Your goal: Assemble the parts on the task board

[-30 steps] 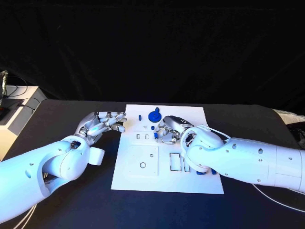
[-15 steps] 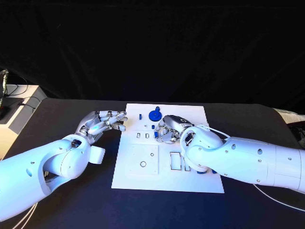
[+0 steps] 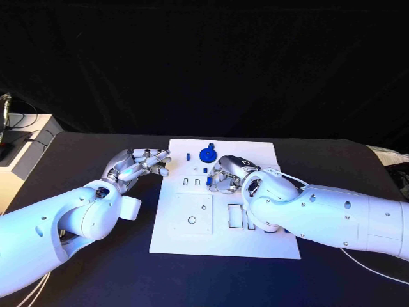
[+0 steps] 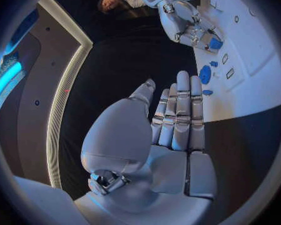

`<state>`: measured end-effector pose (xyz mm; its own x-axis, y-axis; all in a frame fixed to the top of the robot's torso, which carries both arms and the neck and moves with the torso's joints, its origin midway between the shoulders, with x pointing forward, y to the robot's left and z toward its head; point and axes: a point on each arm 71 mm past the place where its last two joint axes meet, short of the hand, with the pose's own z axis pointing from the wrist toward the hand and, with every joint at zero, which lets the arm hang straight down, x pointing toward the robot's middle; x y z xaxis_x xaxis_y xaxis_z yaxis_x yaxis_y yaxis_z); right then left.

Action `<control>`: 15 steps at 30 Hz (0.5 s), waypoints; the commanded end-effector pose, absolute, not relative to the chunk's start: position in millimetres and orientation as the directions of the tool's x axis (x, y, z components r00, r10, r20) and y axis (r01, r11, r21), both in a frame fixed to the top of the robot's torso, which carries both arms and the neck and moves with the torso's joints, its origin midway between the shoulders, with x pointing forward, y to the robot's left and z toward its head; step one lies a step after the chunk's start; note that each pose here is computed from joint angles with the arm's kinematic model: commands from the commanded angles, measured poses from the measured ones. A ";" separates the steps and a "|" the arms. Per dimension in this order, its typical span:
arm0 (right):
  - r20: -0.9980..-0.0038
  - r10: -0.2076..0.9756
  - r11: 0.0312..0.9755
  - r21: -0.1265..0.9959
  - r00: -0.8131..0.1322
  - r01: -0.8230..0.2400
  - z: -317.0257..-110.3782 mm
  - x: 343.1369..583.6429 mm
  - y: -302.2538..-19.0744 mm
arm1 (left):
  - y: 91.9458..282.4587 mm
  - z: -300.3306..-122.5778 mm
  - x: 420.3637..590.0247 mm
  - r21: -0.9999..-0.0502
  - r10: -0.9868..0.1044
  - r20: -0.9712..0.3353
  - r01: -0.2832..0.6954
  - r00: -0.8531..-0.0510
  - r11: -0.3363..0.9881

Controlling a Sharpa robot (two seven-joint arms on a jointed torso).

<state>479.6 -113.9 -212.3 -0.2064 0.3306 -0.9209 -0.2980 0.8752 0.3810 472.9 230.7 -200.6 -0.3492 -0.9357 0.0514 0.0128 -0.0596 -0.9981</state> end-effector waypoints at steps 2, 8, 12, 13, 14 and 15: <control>-0.926 0.311 0.879 0.366 -0.214 -0.306 -215.5 479.2 -113.5 | 228.1 -200.3 472.2 -0.998 -0.927 0.056 0.015 -0.370 -0.066; -0.925 0.324 0.875 0.373 -0.199 -0.308 -214.6 479.7 -114.3 | 227.9 -200.8 472.1 -0.998 -0.926 0.057 0.011 -0.373 -0.065; -0.923 0.339 0.871 0.382 -0.184 -0.309 -213.5 479.7 -115.4 | 227.7 -201.1 472.1 -0.998 -0.925 0.055 0.010 -0.375 -0.063; -0.922 0.341 0.871 0.383 -0.181 -0.309 -213.4 479.7 -115.6 | 227.7 -201.1 472.1 -0.998 -0.925 0.055 0.009 -0.376 -0.063; -0.922 0.344 0.870 0.384 -0.178 -0.309 -213.1 479.7 -116.0 | 227.6 -201.2 472.0 -0.998 -0.925 0.055 0.008 -0.377 -0.062; -0.921 0.348 0.869 0.387 -0.174 -0.310 -212.8 479.6 -116.6 | 227.4 -201.4 472.0 -0.998 -0.924 0.054 0.007 -0.379 -0.061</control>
<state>480.0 -116.2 -214.0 -0.1946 0.3401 -0.9200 -0.2955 0.8741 0.3856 472.9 230.5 -201.5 -0.3532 -0.9341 0.0519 0.0076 -0.0584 -0.9983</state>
